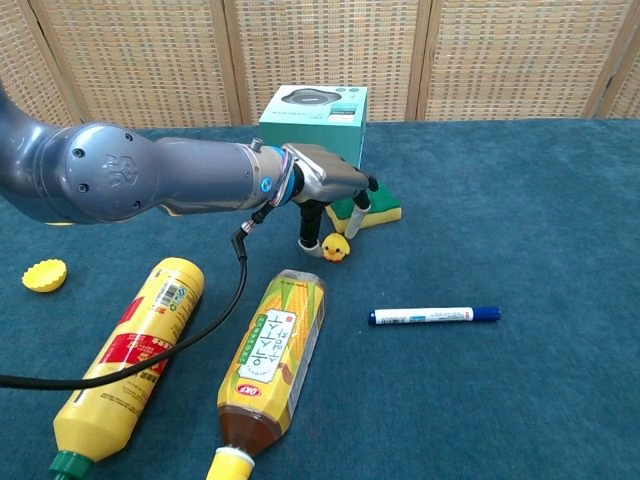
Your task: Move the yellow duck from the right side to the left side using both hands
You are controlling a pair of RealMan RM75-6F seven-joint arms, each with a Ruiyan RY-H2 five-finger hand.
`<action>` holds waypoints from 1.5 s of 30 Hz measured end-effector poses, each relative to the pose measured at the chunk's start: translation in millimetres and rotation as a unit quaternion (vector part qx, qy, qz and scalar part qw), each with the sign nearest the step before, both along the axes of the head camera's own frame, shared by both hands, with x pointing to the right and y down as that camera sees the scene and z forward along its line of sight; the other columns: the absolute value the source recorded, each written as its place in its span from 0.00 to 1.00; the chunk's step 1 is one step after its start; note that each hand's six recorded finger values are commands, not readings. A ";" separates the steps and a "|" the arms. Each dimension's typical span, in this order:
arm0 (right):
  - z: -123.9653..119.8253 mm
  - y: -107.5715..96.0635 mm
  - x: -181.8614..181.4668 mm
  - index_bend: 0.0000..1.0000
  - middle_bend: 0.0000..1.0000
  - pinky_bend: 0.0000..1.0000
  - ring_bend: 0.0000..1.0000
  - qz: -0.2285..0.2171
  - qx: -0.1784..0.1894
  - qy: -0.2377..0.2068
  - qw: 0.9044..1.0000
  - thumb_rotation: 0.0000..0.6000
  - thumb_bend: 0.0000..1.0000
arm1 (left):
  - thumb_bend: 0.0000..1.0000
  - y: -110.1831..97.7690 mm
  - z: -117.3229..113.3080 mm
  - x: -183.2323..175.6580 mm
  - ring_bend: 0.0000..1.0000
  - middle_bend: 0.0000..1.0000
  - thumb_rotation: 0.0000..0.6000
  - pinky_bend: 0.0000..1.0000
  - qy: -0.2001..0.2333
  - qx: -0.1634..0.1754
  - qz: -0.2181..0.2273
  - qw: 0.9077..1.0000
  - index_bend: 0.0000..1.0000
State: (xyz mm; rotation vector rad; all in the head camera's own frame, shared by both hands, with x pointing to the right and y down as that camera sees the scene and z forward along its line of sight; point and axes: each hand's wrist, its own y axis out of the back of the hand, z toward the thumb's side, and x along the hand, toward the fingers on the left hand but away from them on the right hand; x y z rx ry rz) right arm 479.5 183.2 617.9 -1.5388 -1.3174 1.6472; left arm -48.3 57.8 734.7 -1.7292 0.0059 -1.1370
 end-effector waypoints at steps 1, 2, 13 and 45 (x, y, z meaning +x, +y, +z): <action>0.0 -0.1 -0.2 0.11 0.00 0.00 0.00 0.000 0.000 0.000 1.000 1.00 0.06 | 0.26 -0.2 0.8 -0.4 0.00 0.00 1.00 0.00 -0.001 -0.001 -0.002 1.000 0.38; 0.0 0.0 -0.3 0.11 0.00 0.00 0.00 0.000 0.000 0.000 1.000 1.00 0.06 | 0.26 -0.4 1.5 -0.7 0.00 0.00 1.00 0.00 -0.001 -0.002 -0.003 1.000 0.38; 0.1 -0.4 -0.8 0.11 0.00 0.00 0.00 0.000 0.001 -0.002 1.000 1.00 0.06 | 0.26 4.1 7.0 -2.0 0.00 0.00 1.00 0.00 -0.007 -0.007 0.000 1.000 0.40; -4.8 -0.1 -4.8 0.13 0.00 0.00 0.00 -0.005 0.007 -0.012 1.000 1.00 0.06 | 0.32 12.6 8.4 -5.5 0.00 0.00 1.00 0.00 -0.003 -0.007 0.000 1.000 0.50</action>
